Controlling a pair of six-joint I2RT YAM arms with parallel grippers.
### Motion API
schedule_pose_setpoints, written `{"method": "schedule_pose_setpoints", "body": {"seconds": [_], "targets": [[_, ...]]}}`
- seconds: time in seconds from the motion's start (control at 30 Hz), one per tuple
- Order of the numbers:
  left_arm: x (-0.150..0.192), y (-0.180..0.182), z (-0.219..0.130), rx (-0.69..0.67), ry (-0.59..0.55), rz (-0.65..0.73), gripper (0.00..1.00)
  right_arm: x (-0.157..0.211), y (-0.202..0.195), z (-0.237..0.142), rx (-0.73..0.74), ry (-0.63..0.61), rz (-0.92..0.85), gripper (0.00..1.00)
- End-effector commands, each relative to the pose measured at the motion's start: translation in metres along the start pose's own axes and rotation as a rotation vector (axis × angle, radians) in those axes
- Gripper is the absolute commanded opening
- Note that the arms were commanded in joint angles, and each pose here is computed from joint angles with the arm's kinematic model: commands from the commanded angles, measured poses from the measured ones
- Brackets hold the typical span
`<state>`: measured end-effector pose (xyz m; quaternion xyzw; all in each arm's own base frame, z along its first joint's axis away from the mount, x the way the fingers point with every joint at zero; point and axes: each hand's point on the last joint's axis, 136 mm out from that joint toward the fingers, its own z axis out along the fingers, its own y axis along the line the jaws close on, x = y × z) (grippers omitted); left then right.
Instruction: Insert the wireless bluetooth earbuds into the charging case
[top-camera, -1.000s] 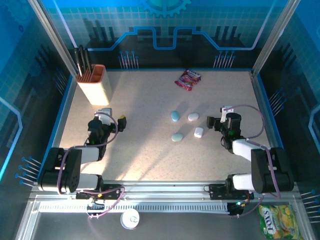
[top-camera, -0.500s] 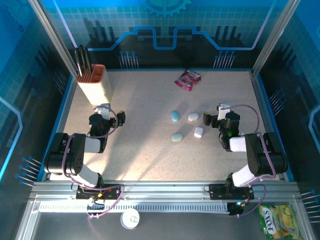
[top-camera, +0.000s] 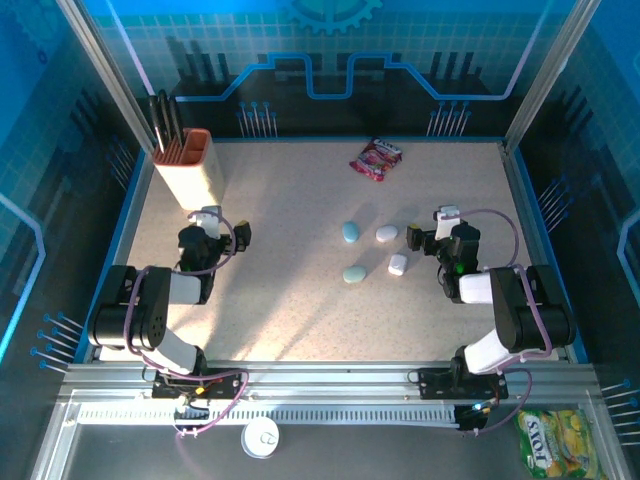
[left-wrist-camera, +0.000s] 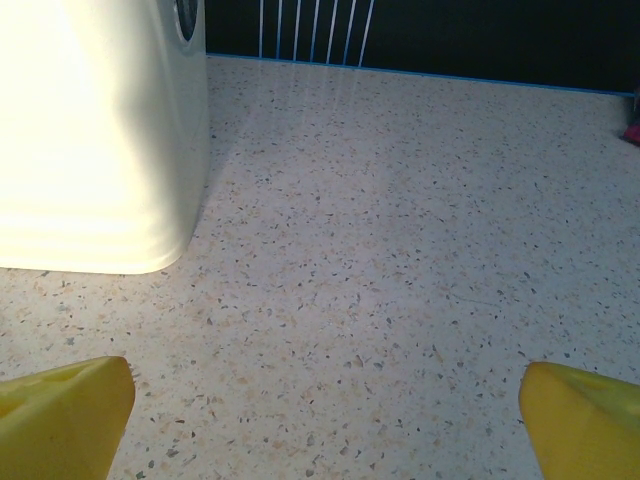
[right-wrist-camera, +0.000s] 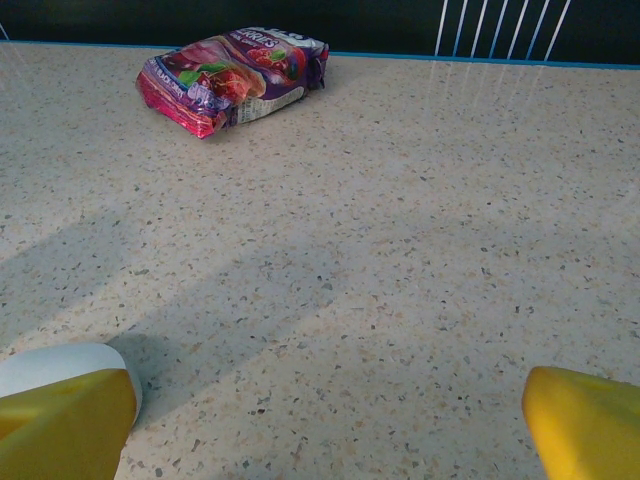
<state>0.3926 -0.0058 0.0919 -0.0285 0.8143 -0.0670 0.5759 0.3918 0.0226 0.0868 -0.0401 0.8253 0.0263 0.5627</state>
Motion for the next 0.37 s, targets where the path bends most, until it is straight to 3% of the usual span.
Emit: {"method": "schedule_pose_setpoints", "body": {"seconds": [0.0, 0.33], "targets": [[-0.0052, -0.0027, 0.0041, 0.016, -0.002, 0.019, 0.99, -0.0138, -0.0015, 0.0008, 0.011, -0.05, -0.024, 1.0], [-0.0051, -0.0035, 0.0045, 0.013, -0.002, 0.023, 0.99, -0.0149, -0.004, -0.0034, 0.034, -0.075, -0.02, 1.0]]}}
